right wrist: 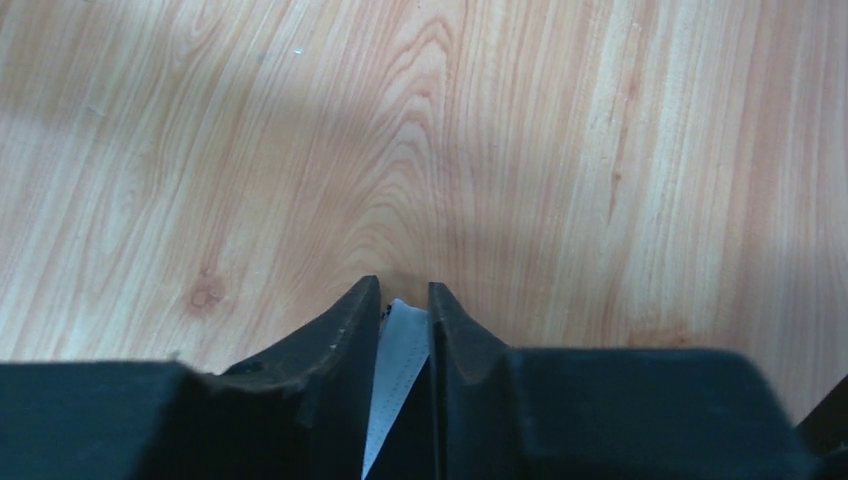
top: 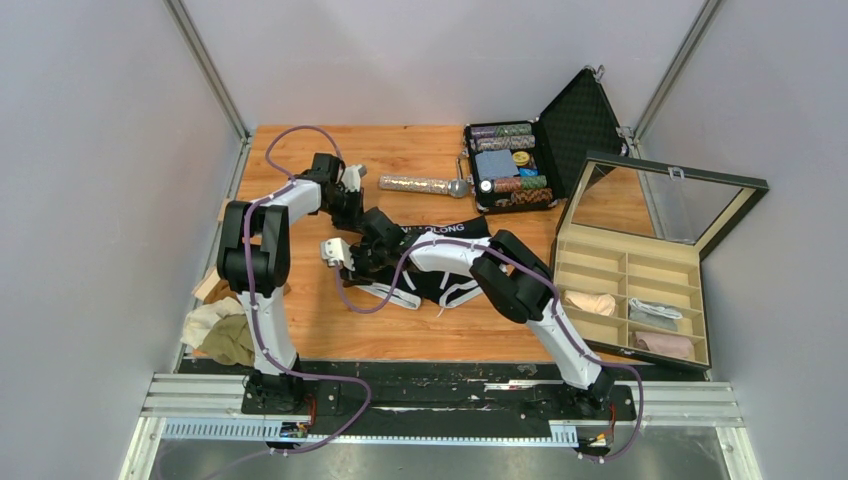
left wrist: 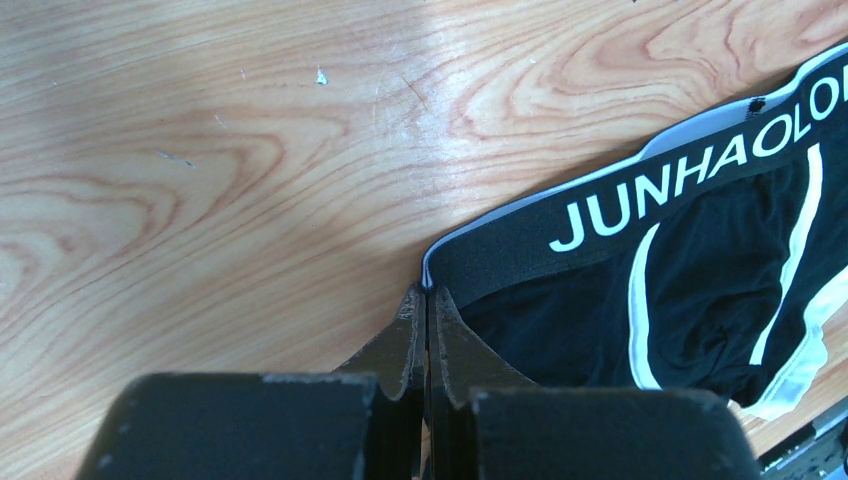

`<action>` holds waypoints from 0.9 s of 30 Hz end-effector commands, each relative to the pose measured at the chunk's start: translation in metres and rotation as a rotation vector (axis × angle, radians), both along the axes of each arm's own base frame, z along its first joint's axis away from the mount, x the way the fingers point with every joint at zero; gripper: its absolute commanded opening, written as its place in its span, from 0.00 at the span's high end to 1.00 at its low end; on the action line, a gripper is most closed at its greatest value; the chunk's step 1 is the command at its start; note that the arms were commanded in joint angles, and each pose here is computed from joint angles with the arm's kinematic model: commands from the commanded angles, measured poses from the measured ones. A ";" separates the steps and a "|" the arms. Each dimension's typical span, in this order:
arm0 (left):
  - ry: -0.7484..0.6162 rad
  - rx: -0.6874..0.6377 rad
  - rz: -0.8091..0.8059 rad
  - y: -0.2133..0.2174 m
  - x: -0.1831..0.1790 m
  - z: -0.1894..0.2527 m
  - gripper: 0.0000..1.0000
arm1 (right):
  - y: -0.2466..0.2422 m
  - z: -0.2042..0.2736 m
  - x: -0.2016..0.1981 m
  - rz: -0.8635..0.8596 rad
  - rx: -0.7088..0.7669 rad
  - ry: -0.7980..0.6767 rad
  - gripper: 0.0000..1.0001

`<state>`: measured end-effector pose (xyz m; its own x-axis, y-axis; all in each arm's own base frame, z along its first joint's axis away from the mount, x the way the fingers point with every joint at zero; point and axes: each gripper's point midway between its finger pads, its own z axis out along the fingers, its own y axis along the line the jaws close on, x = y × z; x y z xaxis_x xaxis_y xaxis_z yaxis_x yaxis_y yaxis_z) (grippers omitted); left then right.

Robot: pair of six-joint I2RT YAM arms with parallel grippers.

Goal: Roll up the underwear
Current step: Fold the underwear at the center of the board.

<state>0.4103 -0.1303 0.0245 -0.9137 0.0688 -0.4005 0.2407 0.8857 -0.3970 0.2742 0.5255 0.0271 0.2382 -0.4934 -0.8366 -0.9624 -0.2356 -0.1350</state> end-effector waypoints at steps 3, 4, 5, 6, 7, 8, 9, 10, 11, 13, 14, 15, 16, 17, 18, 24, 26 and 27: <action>-0.047 0.004 0.021 0.006 0.005 0.023 1.00 | -0.001 -0.012 0.011 -0.023 -0.036 -0.085 0.98; -0.050 0.004 0.019 0.007 0.007 0.025 1.00 | -0.001 -0.007 0.013 -0.027 -0.028 -0.083 1.00; -0.047 0.003 0.015 0.007 0.006 0.026 1.00 | 0.001 0.000 0.013 -0.029 -0.015 -0.076 1.00; -0.050 0.003 0.018 0.009 0.008 0.029 1.00 | 0.005 0.012 0.012 -0.031 0.008 -0.066 1.00; -0.048 0.002 0.013 0.009 0.008 0.033 1.00 | 0.009 0.029 0.011 -0.032 0.040 -0.056 1.00; -0.045 0.001 0.014 0.011 0.009 0.035 1.00 | 0.012 0.044 0.011 -0.033 0.068 -0.044 1.00; -0.032 -0.003 0.010 0.013 0.007 0.039 1.00 | 0.017 0.060 0.009 -0.027 0.101 -0.030 1.00; -0.013 -0.005 0.009 0.014 0.003 0.041 1.00 | 0.020 0.075 0.007 -0.022 0.132 -0.016 1.00; -0.022 -0.012 0.007 0.015 0.004 0.046 1.00 | 0.023 0.091 0.005 -0.013 0.164 0.000 1.00; -0.027 -0.018 0.004 0.017 0.001 0.055 1.00 | 0.028 0.118 -0.002 0.004 0.210 0.038 1.00; -0.022 -0.021 0.000 0.017 -0.002 0.059 1.00 | 0.029 0.128 -0.008 0.022 0.230 0.062 1.00; -0.042 -0.022 -0.007 0.018 -0.001 0.068 1.00 | 0.029 0.138 -0.011 0.032 0.245 0.082 1.00; -0.035 -0.025 -0.013 0.018 -0.004 0.071 1.00 | 0.028 0.146 -0.014 0.036 0.257 0.106 1.00; -0.057 -0.026 -0.021 0.017 -0.002 0.081 1.00 | 0.027 0.152 -0.017 0.045 0.266 0.122 1.00; -0.046 -0.030 -0.024 0.017 -0.006 0.084 1.00 | 0.025 0.158 -0.018 0.046 0.272 0.137 1.00; -0.064 -0.115 -0.019 0.003 -0.003 0.125 1.00 | -0.002 0.166 -0.019 0.003 0.263 0.180 1.00; -0.071 -0.138 -0.020 -0.004 0.000 0.133 1.00 | -0.015 0.168 -0.013 -0.034 0.263 0.178 1.00; -0.080 -0.143 -0.033 -0.010 0.001 0.138 1.00 | -0.023 0.168 -0.012 -0.046 0.261 0.179 1.00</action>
